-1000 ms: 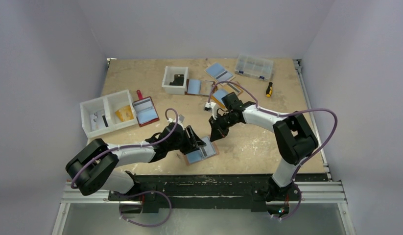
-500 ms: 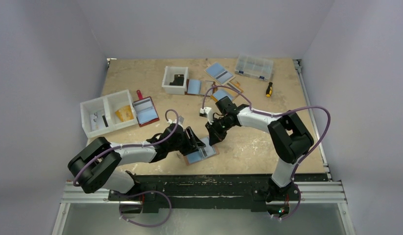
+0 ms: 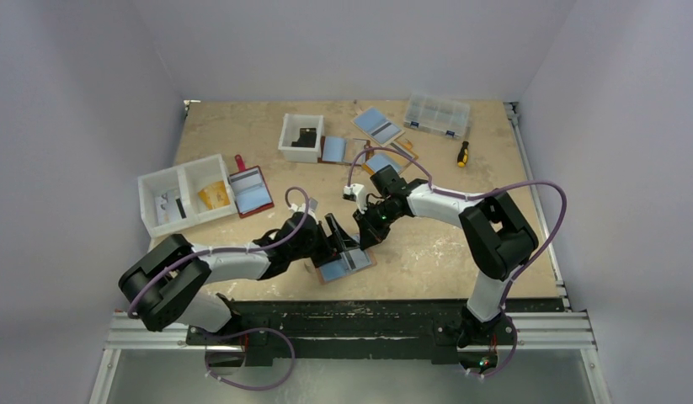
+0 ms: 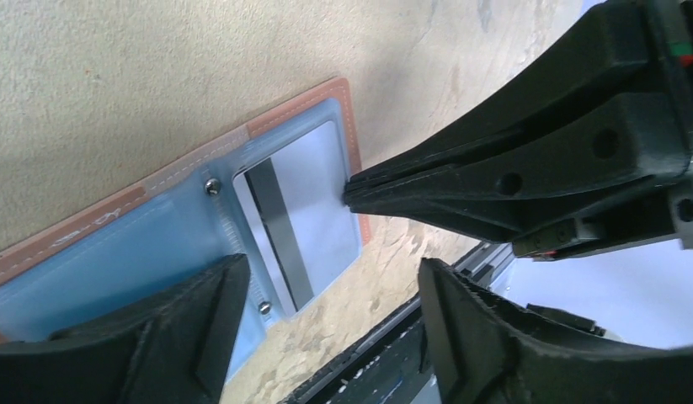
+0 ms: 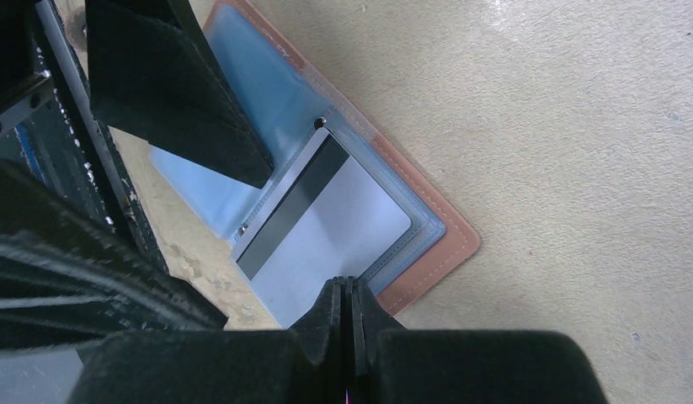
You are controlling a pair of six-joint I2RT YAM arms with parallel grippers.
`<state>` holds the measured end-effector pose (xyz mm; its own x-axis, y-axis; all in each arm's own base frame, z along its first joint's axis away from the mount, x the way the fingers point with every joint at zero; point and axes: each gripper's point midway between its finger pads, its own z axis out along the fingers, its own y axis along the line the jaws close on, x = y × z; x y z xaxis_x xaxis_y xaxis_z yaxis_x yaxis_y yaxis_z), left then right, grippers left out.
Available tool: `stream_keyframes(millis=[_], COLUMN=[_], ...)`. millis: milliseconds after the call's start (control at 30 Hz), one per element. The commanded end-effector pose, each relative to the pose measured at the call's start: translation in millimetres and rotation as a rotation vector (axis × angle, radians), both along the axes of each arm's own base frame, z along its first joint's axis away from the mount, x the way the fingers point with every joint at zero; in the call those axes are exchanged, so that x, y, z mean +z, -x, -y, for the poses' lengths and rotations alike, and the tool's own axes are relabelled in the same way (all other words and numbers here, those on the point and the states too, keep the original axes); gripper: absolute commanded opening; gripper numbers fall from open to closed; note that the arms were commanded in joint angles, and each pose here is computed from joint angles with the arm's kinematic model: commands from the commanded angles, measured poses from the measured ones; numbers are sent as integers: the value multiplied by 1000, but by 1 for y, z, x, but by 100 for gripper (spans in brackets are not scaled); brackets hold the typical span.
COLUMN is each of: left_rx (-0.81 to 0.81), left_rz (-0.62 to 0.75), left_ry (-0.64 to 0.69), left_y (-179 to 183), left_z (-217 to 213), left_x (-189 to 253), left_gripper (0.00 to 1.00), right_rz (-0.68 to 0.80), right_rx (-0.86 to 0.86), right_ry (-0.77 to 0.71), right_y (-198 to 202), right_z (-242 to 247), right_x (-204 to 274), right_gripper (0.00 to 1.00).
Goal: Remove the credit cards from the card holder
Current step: Remove the credit card from the card holder.
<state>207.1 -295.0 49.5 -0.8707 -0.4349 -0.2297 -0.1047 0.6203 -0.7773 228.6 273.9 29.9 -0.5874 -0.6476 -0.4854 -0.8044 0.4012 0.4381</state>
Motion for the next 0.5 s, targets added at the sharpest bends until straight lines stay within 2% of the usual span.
stream_keyframes(millis=[0,67,200,467], left_rx=[38,41,31,23], left_rz=[45,36,48,28], left_ry=[9,22,76,84], left_y=[-5,-3,-1,2], left_z=[-4,-4,0,1], left_x=[7,6,11,7], left_gripper=[85,92,94,73], right_rz=[30,28,23,7], right_rx=[-2,-1,2,9], right_ry=[-3,-4,-11,-34], right_y=[-8,-8,-7,-5], right_z=[-5,-6,-7,-12], right_x=[1,1,2,5], right_gripper=[0,0,0,0])
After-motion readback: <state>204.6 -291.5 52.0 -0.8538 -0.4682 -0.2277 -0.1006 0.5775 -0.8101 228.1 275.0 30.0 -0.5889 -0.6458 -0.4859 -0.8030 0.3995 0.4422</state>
